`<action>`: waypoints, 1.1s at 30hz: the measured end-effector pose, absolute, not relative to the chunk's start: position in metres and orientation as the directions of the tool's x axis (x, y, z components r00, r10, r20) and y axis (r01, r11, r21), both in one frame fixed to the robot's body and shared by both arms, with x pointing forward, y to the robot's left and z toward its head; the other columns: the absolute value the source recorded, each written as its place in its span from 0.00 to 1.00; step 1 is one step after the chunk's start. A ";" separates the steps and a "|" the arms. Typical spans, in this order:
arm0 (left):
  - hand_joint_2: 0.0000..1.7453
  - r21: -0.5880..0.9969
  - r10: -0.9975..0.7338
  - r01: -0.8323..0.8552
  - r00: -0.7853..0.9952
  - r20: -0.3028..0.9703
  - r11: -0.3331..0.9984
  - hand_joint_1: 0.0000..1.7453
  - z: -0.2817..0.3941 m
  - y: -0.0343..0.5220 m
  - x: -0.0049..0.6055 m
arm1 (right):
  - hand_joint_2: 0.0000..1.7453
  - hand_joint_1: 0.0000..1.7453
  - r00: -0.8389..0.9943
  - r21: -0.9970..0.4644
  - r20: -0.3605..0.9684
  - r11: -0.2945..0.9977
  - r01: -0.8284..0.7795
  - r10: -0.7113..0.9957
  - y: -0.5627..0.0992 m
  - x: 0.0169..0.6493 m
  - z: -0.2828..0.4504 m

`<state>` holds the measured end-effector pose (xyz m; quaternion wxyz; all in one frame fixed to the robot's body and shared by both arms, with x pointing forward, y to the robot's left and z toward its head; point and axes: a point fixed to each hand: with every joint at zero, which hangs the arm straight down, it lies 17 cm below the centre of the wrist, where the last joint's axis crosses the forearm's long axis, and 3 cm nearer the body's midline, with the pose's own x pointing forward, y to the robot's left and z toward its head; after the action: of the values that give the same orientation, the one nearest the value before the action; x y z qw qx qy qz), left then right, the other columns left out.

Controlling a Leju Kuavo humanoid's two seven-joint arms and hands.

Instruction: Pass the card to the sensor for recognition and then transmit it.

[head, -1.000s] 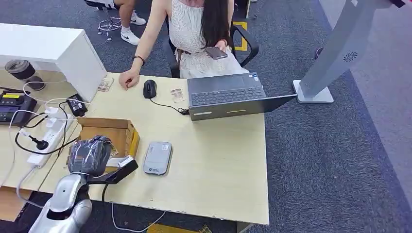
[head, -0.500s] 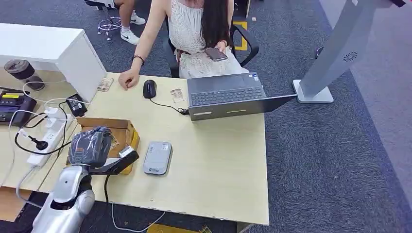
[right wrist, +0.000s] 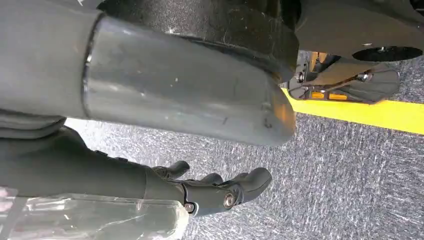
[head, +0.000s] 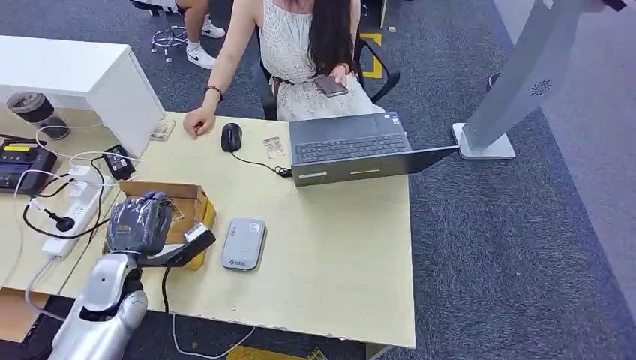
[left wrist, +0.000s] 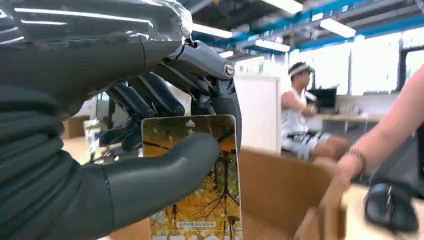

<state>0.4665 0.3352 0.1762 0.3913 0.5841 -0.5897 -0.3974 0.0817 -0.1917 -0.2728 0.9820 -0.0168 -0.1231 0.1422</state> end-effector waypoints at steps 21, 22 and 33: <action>1.00 0.729 -0.987 -0.681 -0.149 -0.053 0.064 1.00 0.416 0.261 0.547 | 0.00 0.00 0.916 -0.067 0.258 0.951 -0.301 0.308 -0.189 0.088 -0.271; 1.00 0.723 -0.988 -0.688 -0.146 -0.057 0.059 1.00 0.421 0.260 0.548 | 0.00 0.00 0.912 -0.065 0.257 0.948 -0.313 0.319 -0.188 0.088 -0.271; 1.00 0.723 -0.982 -0.677 0.005 -0.186 -0.140 1.00 0.421 0.275 0.603 | 0.00 0.00 0.890 -0.058 0.250 0.923 -0.380 0.382 -0.182 0.093 -0.270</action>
<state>0.6029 0.2745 0.4212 0.2230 0.6727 -0.6165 -0.3429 0.0926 -0.1823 -0.2699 0.9720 -0.0038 -0.1295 0.1961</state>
